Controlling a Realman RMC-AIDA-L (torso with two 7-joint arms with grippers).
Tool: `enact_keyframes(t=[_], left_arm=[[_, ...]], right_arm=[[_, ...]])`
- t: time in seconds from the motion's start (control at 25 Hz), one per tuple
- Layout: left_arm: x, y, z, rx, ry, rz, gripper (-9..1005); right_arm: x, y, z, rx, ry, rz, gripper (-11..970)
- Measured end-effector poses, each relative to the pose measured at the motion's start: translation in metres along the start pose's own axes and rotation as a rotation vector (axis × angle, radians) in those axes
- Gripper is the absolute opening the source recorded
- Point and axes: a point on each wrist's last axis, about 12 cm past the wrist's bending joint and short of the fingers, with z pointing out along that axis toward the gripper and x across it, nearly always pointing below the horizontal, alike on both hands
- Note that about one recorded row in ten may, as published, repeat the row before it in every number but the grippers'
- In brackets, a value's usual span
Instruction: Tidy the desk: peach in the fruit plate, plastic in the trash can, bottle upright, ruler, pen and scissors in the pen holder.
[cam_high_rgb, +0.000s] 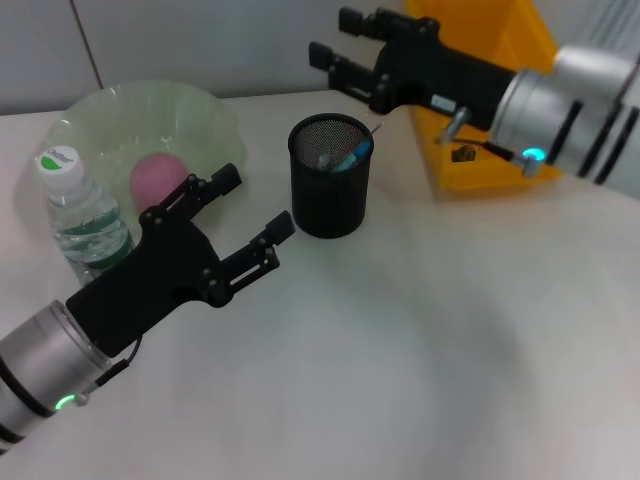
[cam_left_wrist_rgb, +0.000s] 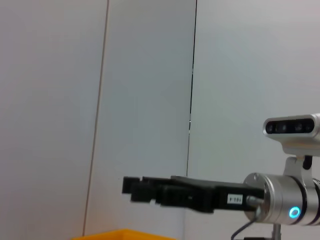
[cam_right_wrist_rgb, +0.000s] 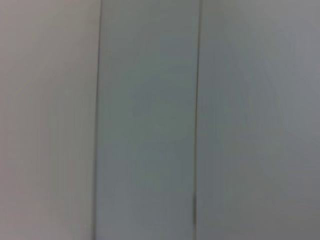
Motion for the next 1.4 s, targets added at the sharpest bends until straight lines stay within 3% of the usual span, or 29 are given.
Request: enact_keyframes(t=[0.2, 0.24, 0.36, 0.44, 0.52, 0.56, 0.72, 0.92, 1.4], left_arm=[[-0.007, 0.006, -0.014, 0.094, 0.033, -0.048, 810], [-0.010, 0.008, -0.020, 0.161, 0.061, -0.059, 810], [-0.011, 0.007, -0.023, 0.188, 0.078, -0.056, 810], [-0.011, 0.007, -0.023, 0.188, 0.078, -0.056, 810], [-0.006, 0.003, -0.030, 0.296, 0.186, -0.094, 810], [-0.006, 0.003, -0.030, 0.296, 0.186, -0.094, 810], [-0.001, -0.001, -0.032, 0.333, 0.237, -0.104, 810], [0.004, 0.001, -0.042, 0.313, 0.276, -0.132, 810], [0.008, 0.003, -0.054, 0.286, 0.303, -0.159, 810]], right_arm=[[-0.024, -0.005, -0.053, -0.184, 0.064, 0.165, 524], [-0.027, -0.004, -0.067, -0.235, 0.107, 0.187, 564], [-0.029, 0.004, -0.112, -0.366, 0.199, 0.236, 682], [-0.023, 0.012, -0.136, -0.386, 0.215, 0.260, 734], [-0.015, 0.020, -0.151, -0.383, 0.230, 0.270, 786], [-0.010, 0.024, -0.158, -0.379, 0.241, 0.274, 812], [0.001, 0.038, -0.164, -0.372, 0.266, 0.276, 839], [0.013, 0.049, -0.155, -0.370, 0.284, 0.258, 839], [0.021, 0.053, -0.137, -0.366, 0.317, 0.244, 838]])
